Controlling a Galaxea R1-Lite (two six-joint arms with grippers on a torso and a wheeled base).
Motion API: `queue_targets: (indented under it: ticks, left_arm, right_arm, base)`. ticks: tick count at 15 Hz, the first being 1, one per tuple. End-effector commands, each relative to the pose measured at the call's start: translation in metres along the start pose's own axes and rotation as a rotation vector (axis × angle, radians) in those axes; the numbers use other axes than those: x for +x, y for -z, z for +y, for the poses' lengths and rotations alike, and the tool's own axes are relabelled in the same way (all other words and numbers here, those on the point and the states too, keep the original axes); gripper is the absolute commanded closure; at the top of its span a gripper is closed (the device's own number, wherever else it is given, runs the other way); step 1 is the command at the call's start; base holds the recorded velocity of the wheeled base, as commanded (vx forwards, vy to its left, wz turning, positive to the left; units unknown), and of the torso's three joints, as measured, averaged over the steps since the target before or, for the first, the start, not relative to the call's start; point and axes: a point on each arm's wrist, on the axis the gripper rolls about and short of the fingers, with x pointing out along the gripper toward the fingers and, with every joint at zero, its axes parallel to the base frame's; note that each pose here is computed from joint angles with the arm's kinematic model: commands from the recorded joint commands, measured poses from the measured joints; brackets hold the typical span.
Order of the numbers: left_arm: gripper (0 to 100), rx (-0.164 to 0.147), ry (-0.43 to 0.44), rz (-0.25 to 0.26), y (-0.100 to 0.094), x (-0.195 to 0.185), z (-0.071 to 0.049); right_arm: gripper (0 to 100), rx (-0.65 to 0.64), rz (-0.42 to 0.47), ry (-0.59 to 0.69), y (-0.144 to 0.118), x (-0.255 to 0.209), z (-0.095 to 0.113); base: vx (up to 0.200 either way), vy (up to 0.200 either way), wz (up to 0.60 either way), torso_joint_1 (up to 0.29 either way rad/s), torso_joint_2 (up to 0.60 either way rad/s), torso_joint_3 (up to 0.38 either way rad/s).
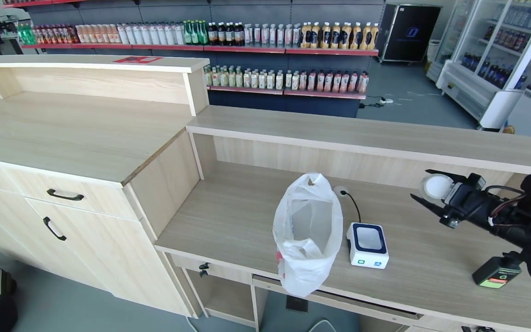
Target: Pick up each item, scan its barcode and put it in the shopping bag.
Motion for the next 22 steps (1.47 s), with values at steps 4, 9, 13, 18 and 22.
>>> queue_targets:
  ticks: [4, 9, 13, 18, 22]
  left_arm:
    - [0, -0.001, 0.0, -0.001, 0.0, 0.0, 0.0]
    - [0, 0.0, 0.0, -0.001, 0.0, 0.0, 0.0]
    - [0, 0.0, 0.0, -0.001, 0.0, 0.0, 0.0]
    - [0, 0.0, 0.0, -0.001, 0.0, 0.0, 0.0]
    - [0, -0.001, 0.0, -0.001, 0.0, 0.0, 0.0]
  right_arm:
    - [100, 0.059, -0.051, -0.107, 0.021, 0.006, 0.026]
    - [100, 0.03, -0.052, -0.138, 0.032, 0.008, 0.036]
    - [100, 0.02, -0.075, -0.154, 0.045, 0.015, 0.043]
    - [100, -0.002, -0.103, -0.182, 0.052, 0.018, 0.053]
    - [100, -0.003, -0.113, -0.191, 0.055, 0.021, 0.056]
  base:
    - [0.0, 0.0, 0.0, 0.0, 0.0, 0.0]
    - [0.0, 0.0, 0.0, 0.0, 0.0, 0.0]
    - [0.0, 0.0, 0.0, 0.0, 0.0, 0.0]
    - [0.0, 0.0, 0.0, 0.0, 0.0, 0.0]
    - [0.0, 0.0, 0.0, 0.0, 0.0, 0.0]
